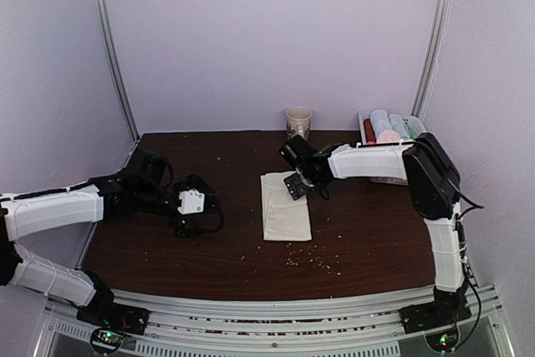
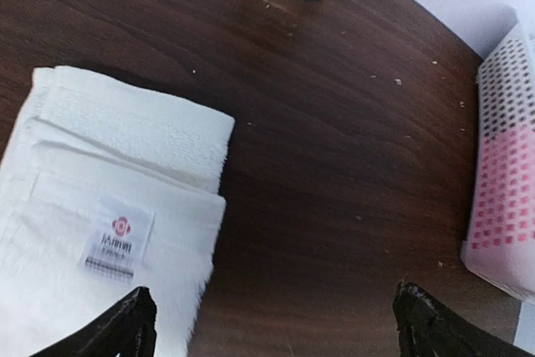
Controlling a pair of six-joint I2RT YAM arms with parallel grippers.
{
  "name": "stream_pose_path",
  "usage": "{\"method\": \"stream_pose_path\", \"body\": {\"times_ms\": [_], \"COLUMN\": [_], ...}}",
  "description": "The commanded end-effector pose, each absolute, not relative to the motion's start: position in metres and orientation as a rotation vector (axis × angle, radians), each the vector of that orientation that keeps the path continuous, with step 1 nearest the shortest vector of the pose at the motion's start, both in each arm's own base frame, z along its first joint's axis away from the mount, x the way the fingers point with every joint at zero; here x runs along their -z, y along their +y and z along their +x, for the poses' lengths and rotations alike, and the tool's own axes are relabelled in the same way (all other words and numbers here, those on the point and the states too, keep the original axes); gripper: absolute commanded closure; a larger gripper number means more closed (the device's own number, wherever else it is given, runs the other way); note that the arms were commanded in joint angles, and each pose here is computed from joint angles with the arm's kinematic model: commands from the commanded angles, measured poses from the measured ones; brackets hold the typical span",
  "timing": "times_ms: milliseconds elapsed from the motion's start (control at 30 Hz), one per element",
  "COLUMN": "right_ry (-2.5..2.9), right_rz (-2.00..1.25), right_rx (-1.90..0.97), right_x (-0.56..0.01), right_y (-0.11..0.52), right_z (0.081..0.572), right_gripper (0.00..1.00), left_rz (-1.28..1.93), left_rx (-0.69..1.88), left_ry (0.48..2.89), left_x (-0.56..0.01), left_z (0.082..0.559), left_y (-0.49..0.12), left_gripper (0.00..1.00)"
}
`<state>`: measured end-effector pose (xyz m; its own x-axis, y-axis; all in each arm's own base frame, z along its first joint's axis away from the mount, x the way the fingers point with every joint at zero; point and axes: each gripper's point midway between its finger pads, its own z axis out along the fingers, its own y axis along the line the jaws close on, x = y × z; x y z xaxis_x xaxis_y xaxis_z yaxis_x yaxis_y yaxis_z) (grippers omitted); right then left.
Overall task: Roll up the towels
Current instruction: Rotate the towel at the center of the board, then pick up the towel from the center of the board.
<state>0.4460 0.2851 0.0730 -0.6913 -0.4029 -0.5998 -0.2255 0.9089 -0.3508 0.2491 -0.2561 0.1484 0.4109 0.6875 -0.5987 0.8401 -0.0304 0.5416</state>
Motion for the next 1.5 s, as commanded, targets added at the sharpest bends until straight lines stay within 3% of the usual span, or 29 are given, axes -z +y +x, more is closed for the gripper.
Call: {"method": "stream_pose_path", "body": {"times_ms": [0, 333, 667, 967, 1233, 1367, 1467], "right_ry": [2.178, 2.073, 1.970, 1.968, 1.966, 1.930, 1.859], "right_rz": [-0.351, -0.283, -0.222, -0.243, -0.289, -0.388, -0.540], "right_rx": [0.139, -0.135, -0.277, -0.238, -0.227, -0.226, -0.214], "right_x": [-0.180, -0.192, -0.200, -0.189, -0.179, -0.178, -0.177], "right_y": [0.274, 0.229, 0.196, 0.183, 0.181, 0.192, 0.210], "right_z": [0.434, 0.372, 0.315, 0.297, 0.285, 0.278, 0.267], "right_gripper": [0.00, 0.00, 0.00, 0.00, 0.01, 0.02, 0.02], "left_rz": [1.875, 2.039, 2.057, 2.048, 2.039, 2.054, 2.062], "left_rx": [0.092, 0.002, -0.055, -0.089, -0.117, -0.098, -0.042], "left_ry": [1.109, 1.108, 1.155, 1.224, 1.287, 1.313, 1.346], "left_x": [-0.140, -0.090, -0.064, -0.035, -0.017, -0.013, -0.013], "left_z": [0.235, 0.237, 0.252, 0.257, 0.261, 0.256, 0.249], "left_y": [-0.294, -0.358, -0.390, -0.398, -0.396, -0.391, -0.391], "left_gripper": [0.02, 0.04, 0.19, 0.34, 0.65, 0.97, 1.00]}}
